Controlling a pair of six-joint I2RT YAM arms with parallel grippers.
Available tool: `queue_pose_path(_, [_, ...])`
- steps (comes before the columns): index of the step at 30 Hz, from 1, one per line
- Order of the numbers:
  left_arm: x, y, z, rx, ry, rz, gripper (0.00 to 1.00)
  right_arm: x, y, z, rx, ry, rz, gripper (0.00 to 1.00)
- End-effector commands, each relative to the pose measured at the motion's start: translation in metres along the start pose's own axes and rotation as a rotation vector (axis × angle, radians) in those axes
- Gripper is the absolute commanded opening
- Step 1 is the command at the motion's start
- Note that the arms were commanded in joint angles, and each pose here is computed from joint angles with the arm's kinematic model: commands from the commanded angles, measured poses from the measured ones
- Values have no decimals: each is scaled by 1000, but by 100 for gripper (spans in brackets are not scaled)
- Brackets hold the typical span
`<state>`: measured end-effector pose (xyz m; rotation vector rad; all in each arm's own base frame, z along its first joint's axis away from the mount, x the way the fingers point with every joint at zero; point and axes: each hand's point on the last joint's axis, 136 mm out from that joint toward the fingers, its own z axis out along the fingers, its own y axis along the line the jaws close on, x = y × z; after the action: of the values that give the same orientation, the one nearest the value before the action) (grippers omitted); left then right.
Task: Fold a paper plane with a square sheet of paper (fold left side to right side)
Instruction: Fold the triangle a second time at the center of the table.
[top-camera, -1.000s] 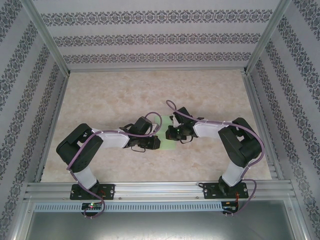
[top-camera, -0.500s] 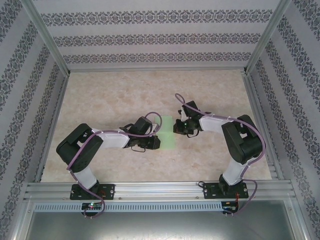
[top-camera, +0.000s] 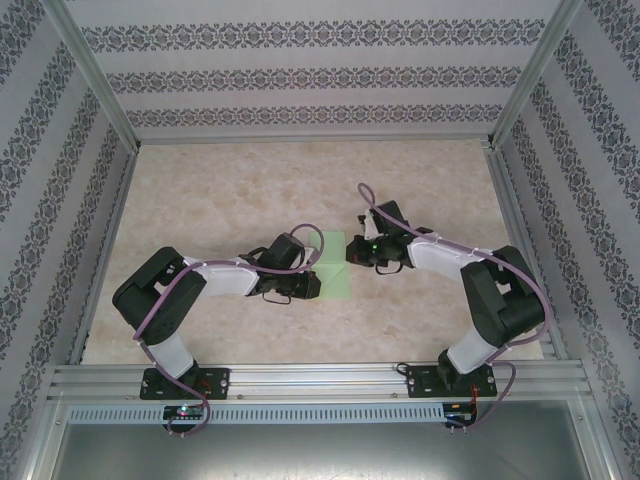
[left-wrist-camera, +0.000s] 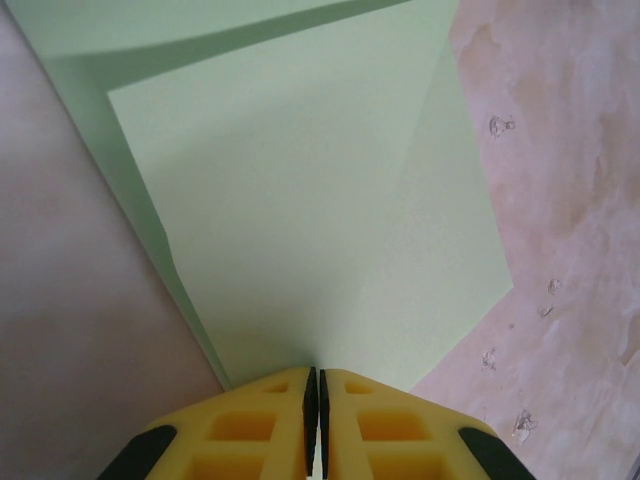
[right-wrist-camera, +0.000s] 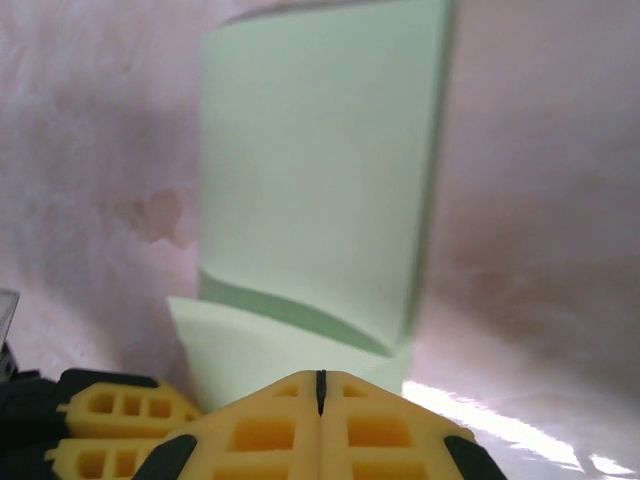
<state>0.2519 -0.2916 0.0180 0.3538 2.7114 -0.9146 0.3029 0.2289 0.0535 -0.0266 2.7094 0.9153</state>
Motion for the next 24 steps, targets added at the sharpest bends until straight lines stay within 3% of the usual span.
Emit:
queue_pose_path(1, [20, 22, 6, -95, 69, -18, 14, 17, 10, 16, -49, 62, 16, 0])
queue_pose_path(9, [14, 11, 3, -62, 55, -10, 15, 20, 2, 38, -4, 119, 14, 0])
queue_pose_path(18, [-16, -26, -14, 35, -1, 35, 17, 32, -17, 40, 75, 164, 31, 0])
queue_pose_path(24, [-24, -31, -4, 57, 14, 48, 16, 33, -17, 39, 82, 171, 26, 0])
